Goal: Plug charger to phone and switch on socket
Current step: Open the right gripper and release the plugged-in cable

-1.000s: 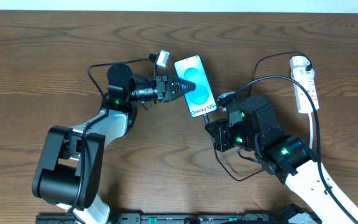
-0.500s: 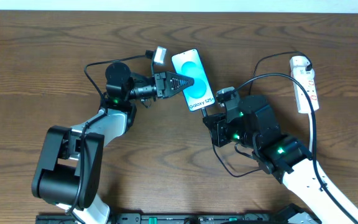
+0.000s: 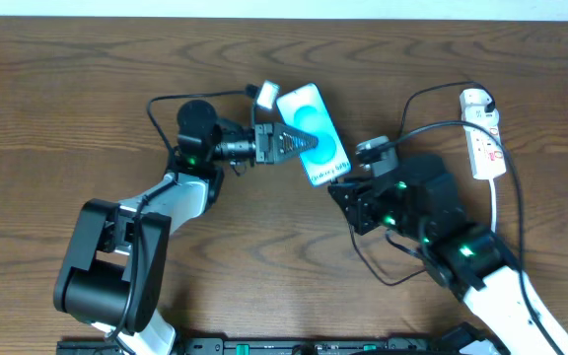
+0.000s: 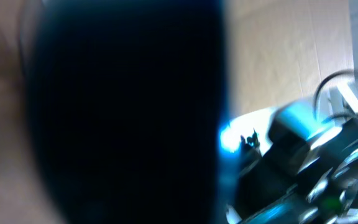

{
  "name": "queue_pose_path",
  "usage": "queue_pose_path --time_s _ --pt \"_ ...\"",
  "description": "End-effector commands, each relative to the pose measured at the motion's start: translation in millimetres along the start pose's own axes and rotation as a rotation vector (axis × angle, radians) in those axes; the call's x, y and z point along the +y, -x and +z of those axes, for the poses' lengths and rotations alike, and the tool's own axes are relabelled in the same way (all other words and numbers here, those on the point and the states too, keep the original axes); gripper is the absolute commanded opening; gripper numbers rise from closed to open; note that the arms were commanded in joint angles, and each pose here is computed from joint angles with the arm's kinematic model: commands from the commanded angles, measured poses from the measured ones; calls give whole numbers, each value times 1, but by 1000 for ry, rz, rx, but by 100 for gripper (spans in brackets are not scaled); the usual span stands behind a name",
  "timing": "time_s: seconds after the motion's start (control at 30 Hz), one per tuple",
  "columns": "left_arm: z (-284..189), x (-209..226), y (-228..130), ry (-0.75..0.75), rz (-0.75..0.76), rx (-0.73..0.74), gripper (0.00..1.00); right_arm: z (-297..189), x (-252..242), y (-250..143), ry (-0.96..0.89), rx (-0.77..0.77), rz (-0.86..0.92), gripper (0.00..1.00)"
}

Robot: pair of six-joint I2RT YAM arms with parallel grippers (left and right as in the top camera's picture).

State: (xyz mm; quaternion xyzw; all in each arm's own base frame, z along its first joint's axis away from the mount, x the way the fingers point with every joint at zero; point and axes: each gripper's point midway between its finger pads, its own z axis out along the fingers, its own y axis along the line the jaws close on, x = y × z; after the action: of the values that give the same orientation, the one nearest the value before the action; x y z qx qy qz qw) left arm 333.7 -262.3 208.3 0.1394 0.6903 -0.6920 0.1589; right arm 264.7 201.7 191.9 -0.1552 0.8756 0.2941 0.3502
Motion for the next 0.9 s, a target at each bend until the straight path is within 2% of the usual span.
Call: queue_pose_path --time_s 0.0,0.2,0.3,0.4,0.5,0.53,0.67,0.87 --pt "6 -10 -23 -48 24 108 7 -43 19 29 26 -133 -57 43" --pt "7 -8 -18 -36 24 80 7 -60 13 9 -23 -94 -70 45" --pt "7 -7 -16 -30 23 67 8 -51 2 -8 -59 -13 -43 50" --pt "7 -7 -16 -30 18 67 7 -40 3 -21 -51 59 -40 61" --pt "7 -7 -16 -30 19 67 7 -27 9 -32 -36 115 -53 63" --pt "7 -7 -16 -30 18 67 7 -22 10 -36 -34 135 -60 61" --pt "7 -7 -16 -30 18 67 7 -5 10 -50 -74 199 -96 45" --pt "7 -7 -16 -31 18 68 8 1 7 -48 -142 178 -123 33"
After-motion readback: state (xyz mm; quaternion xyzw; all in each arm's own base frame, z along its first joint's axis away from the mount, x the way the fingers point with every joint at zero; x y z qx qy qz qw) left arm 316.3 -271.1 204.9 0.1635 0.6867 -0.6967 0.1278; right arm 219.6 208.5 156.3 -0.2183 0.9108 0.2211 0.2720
